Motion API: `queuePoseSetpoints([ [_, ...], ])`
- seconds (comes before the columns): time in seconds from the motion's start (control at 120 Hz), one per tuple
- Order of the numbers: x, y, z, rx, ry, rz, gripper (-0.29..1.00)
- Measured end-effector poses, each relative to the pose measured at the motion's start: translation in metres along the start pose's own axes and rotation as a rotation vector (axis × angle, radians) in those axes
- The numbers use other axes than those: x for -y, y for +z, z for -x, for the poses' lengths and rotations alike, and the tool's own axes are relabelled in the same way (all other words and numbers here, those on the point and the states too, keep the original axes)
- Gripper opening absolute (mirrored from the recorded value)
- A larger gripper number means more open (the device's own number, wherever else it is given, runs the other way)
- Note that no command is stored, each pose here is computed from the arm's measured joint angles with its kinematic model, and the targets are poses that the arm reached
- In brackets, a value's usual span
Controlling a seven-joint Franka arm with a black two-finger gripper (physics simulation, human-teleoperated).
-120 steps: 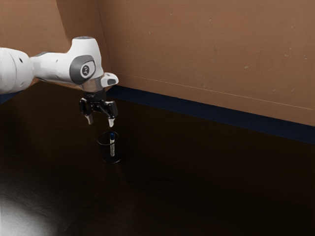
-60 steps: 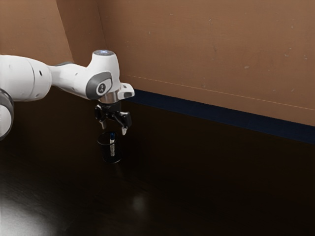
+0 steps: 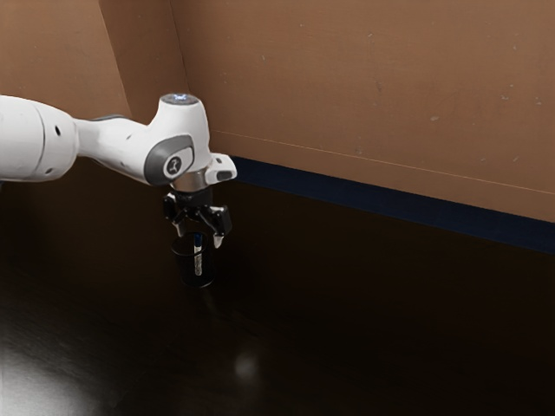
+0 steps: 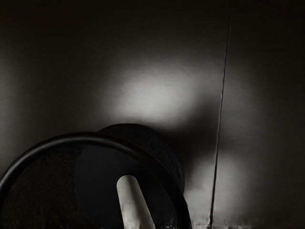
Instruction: Take the marker out of the pen holder and place it to the left of the pen holder.
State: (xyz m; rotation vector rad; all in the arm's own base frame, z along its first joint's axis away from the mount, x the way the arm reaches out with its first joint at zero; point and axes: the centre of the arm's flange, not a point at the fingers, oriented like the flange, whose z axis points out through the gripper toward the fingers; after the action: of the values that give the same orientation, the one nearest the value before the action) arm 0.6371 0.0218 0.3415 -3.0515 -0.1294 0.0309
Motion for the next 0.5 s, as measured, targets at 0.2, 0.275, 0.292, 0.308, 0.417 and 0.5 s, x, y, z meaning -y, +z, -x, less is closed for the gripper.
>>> queuePoseSetpoints([
  [0.2, -0.004, 0.001, 0.013, 0.013, -0.007, -0.004, 0.70],
  [0.275, -0.003, -0.001, 0.017, 0.010, -0.012, -0.005, 0.70],
  [0.292, -0.003, -0.002, 0.017, 0.010, -0.013, -0.006, 0.70],
  [0.308, -0.003, -0.002, 0.018, 0.010, -0.014, -0.006, 0.70],
  [0.417, -0.003, -0.004, 0.020, 0.008, -0.019, -0.008, 0.70],
  [0.5, -0.004, -0.004, 0.020, 0.007, -0.021, -0.007, 0.69],
])
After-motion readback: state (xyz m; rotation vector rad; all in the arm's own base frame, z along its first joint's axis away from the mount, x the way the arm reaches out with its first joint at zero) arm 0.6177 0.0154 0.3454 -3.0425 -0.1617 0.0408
